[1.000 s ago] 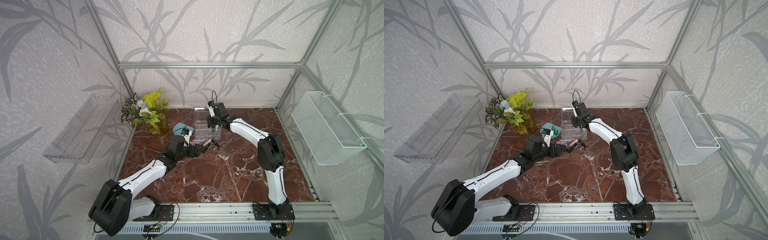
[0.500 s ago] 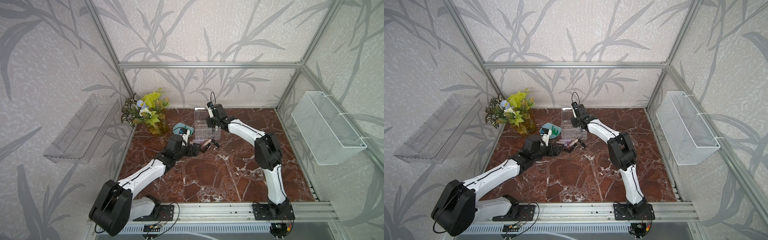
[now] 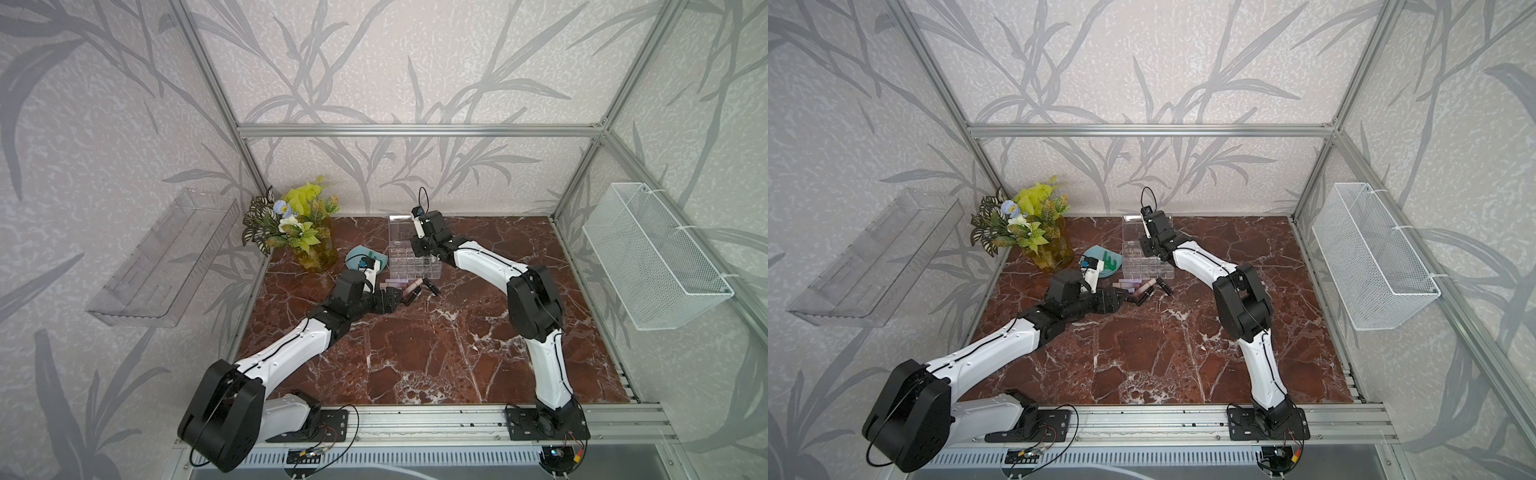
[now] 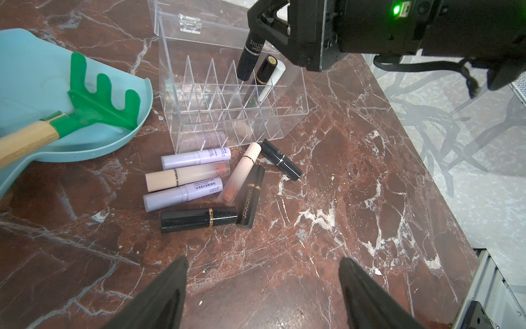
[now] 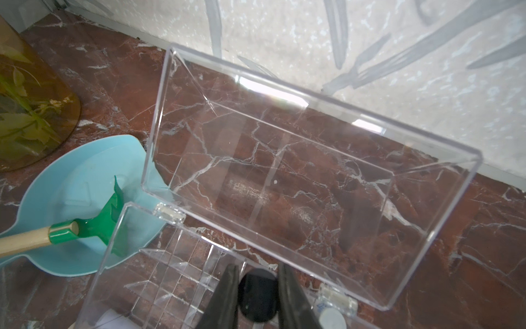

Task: Arrange the lipsticks in the organizer
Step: Place the lipstick in the storage box.

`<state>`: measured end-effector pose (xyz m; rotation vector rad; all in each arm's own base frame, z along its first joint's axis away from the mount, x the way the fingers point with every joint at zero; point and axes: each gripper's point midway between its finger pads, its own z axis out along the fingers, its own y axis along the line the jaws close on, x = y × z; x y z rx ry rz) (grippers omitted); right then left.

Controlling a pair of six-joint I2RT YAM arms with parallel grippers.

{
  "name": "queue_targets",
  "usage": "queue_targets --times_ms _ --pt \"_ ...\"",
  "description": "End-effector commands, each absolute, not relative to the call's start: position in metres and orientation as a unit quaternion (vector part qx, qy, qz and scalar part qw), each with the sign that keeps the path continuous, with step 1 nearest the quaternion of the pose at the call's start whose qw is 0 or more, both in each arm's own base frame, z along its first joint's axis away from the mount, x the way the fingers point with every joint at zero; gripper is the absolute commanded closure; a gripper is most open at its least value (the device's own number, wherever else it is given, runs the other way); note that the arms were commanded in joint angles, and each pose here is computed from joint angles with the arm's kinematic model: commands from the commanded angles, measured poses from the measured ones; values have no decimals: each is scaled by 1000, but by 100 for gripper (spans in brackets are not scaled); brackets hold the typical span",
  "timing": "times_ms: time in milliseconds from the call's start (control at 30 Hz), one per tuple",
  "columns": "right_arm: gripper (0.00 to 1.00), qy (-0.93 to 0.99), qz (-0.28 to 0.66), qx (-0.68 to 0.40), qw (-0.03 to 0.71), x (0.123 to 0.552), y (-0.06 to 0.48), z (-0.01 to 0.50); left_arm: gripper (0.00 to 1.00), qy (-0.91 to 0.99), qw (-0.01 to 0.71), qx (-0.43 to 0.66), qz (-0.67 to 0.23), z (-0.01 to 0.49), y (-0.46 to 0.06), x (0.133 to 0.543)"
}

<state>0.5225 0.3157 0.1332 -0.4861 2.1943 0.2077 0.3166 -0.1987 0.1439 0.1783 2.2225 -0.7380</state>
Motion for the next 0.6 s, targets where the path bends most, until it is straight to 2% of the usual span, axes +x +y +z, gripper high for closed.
queue_targets --times_ms 0,367,567 --pt "75 872 79 -191 443 523 316 140 15 866 396 78 -294 154 -199 317" --pt "67 866 76 -192 456 514 313 160 15 864 397 81 -299 159 -200 316" --pt "62 856 85 -197 471 494 315 198 15 862 394 92 -305 161 -203 313"
